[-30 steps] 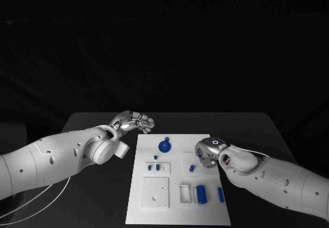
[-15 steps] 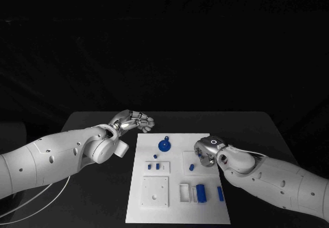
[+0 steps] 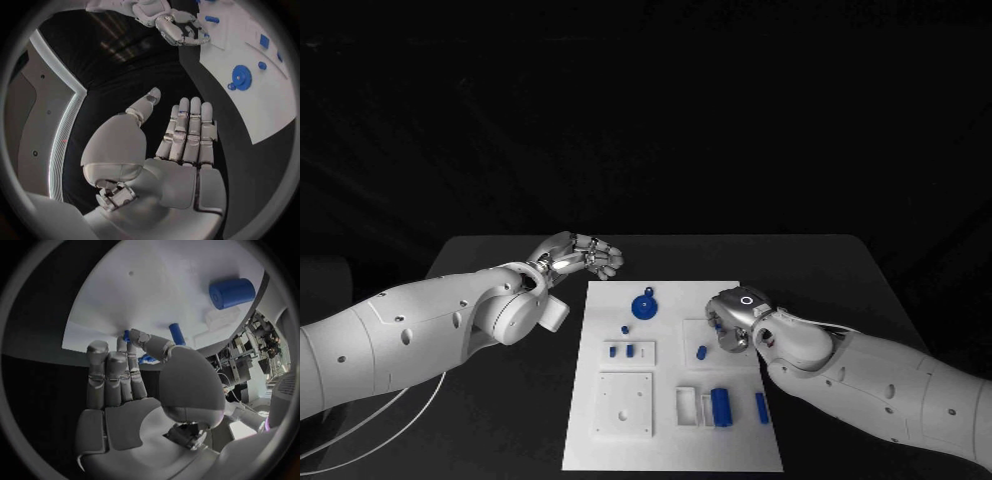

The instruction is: Assemble the parts on the task board

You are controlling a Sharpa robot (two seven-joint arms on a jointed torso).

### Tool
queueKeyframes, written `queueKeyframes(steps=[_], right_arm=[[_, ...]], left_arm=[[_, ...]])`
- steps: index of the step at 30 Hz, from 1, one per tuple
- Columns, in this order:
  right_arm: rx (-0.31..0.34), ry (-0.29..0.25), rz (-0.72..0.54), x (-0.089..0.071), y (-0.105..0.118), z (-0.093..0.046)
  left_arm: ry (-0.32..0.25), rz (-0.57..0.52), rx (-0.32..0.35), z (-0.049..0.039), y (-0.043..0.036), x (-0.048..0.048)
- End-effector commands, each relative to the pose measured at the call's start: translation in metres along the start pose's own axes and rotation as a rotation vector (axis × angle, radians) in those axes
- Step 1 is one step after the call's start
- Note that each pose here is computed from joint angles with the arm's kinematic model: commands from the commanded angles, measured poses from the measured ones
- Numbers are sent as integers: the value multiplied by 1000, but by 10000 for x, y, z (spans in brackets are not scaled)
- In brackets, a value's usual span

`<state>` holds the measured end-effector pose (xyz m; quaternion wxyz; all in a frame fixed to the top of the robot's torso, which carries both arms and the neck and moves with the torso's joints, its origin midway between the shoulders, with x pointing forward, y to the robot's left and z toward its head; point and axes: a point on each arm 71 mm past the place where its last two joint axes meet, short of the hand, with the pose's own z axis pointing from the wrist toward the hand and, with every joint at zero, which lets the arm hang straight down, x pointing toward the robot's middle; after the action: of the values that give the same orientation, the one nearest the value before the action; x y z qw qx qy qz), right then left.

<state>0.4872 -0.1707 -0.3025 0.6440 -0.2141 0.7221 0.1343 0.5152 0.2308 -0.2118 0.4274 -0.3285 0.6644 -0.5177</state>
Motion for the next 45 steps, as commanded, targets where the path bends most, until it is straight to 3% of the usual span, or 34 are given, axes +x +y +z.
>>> queueKeyframes(steps=[1,26,33,42,45], right_arm=[[-17,-21,-16,-13,31,-3],[-24,-77,2,-189,4,-61],[-15,-56,19,-186,-44,-67],[12,26,25,-116,-105,-67],[13,26,24,-105,-99,-52]], left_arm=[[4,-9,5,7,-13,14],[-19,-7,-2,-2,6,-47],[-20,-7,-4,-5,8,-54],[-16,-9,-7,-11,11,-53],[-16,-9,-8,-12,11,-54]])
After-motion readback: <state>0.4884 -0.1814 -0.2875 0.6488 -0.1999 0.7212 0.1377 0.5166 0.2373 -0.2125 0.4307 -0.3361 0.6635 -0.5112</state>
